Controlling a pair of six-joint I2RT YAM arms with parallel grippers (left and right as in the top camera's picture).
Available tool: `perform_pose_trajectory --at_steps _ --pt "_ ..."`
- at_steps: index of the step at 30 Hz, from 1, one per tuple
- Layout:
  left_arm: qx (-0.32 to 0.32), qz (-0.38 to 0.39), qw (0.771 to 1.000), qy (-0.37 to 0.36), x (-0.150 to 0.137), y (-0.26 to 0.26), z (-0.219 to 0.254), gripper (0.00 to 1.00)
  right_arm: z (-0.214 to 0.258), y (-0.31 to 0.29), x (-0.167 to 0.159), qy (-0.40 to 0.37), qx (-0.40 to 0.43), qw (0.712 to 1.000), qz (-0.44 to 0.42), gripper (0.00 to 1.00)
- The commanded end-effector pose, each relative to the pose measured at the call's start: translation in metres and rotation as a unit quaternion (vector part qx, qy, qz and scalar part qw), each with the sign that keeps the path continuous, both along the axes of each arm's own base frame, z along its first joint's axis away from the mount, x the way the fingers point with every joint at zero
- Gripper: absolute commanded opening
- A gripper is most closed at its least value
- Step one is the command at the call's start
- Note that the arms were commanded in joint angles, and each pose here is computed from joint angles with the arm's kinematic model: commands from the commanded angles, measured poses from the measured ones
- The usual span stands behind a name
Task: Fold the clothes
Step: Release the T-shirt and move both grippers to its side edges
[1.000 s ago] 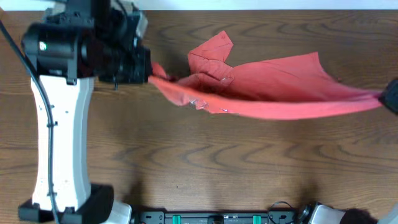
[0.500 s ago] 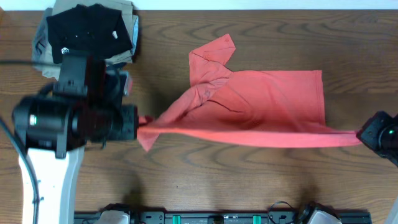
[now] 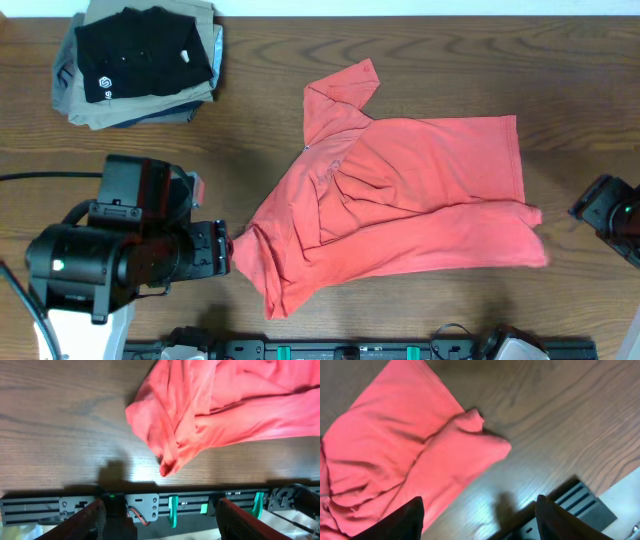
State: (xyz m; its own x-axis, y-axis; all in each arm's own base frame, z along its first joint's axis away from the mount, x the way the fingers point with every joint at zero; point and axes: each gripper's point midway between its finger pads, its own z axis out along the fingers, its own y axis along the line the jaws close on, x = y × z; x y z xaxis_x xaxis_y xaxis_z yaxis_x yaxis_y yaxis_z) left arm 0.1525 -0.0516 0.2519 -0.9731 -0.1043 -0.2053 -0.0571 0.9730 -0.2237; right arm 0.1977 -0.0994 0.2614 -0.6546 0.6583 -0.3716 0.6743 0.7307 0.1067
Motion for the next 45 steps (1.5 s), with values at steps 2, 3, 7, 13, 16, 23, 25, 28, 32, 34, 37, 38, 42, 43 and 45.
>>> perform_pose_trajectory --at_steps 2,3,7,13,16,23,25,28,32,34,37,38,42,43,45 --pt "0.000 0.004 0.999 -0.033 0.026 -0.002 -0.001 0.70 0.003 0.003 0.006 -0.020 0.011 1.000 0.001 0.78" --pt "-0.002 0.004 0.999 -0.048 0.037 -0.003 0.001 0.68 0.004 0.004 0.008 -0.025 0.014 1.000 0.003 0.79" --pt "-0.007 0.004 0.997 -0.077 0.076 -0.009 -0.001 0.53 0.004 0.005 0.019 -0.039 0.026 0.999 0.012 0.76" --pt "-0.051 -0.044 0.997 -0.023 0.116 -0.037 -0.037 0.46 -0.020 0.008 0.030 -0.015 0.046 0.999 0.025 0.54" --pt "-0.058 -0.061 0.996 0.005 0.139 -0.046 -0.064 0.44 -0.041 0.015 0.043 -0.011 0.069 0.997 0.041 0.39" --pt "-0.060 -0.060 0.995 0.053 0.175 -0.053 -0.123 0.06 -0.086 0.025 0.057 0.007 0.111 0.992 0.058 0.16" --pt "-0.068 -0.060 0.992 0.084 0.174 -0.057 -0.139 0.06 -0.096 0.027 0.060 0.014 0.116 0.991 0.061 0.16" --pt "-0.085 -0.060 0.987 0.126 0.171 -0.063 -0.161 0.06 -0.107 0.033 0.065 0.020 0.122 0.989 0.074 0.17" --pt "-0.089 -0.058 0.981 0.162 0.170 -0.066 -0.187 0.06 -0.119 0.043 0.074 0.022 0.126 0.987 0.093 0.18" --pt "-0.087 -0.060 0.978 0.179 0.168 -0.066 -0.199 0.06 -0.126 0.050 0.077 0.030 0.129 0.986 0.103 0.19" --pt "-0.086 -0.064 0.973 0.202 0.164 -0.066 -0.215 0.06 -0.134 0.058 0.083 0.036 0.130 0.984 0.119 0.21" --pt "-0.086 -0.064 0.972 0.209 0.163 -0.066 -0.220 0.06 -0.135 0.060 0.085 0.036 0.130 0.983 0.123 0.21" --pt "-0.103 -0.085 0.965 0.225 0.160 -0.073 -0.234 0.06 -0.142 0.065 0.093 0.038 0.130 0.982 0.134 0.23" --pt "-0.116 -0.090 0.963 0.226 0.160 -0.077 -0.235 0.06 -0.144 0.066 0.095 0.039 0.130 0.981 0.137 0.23" --pt "-0.136 -0.100 0.959 0.225 0.160 -0.083 -0.236 0.06 -0.149 0.069 0.098 0.045 0.132 0.980 0.141 0.23"
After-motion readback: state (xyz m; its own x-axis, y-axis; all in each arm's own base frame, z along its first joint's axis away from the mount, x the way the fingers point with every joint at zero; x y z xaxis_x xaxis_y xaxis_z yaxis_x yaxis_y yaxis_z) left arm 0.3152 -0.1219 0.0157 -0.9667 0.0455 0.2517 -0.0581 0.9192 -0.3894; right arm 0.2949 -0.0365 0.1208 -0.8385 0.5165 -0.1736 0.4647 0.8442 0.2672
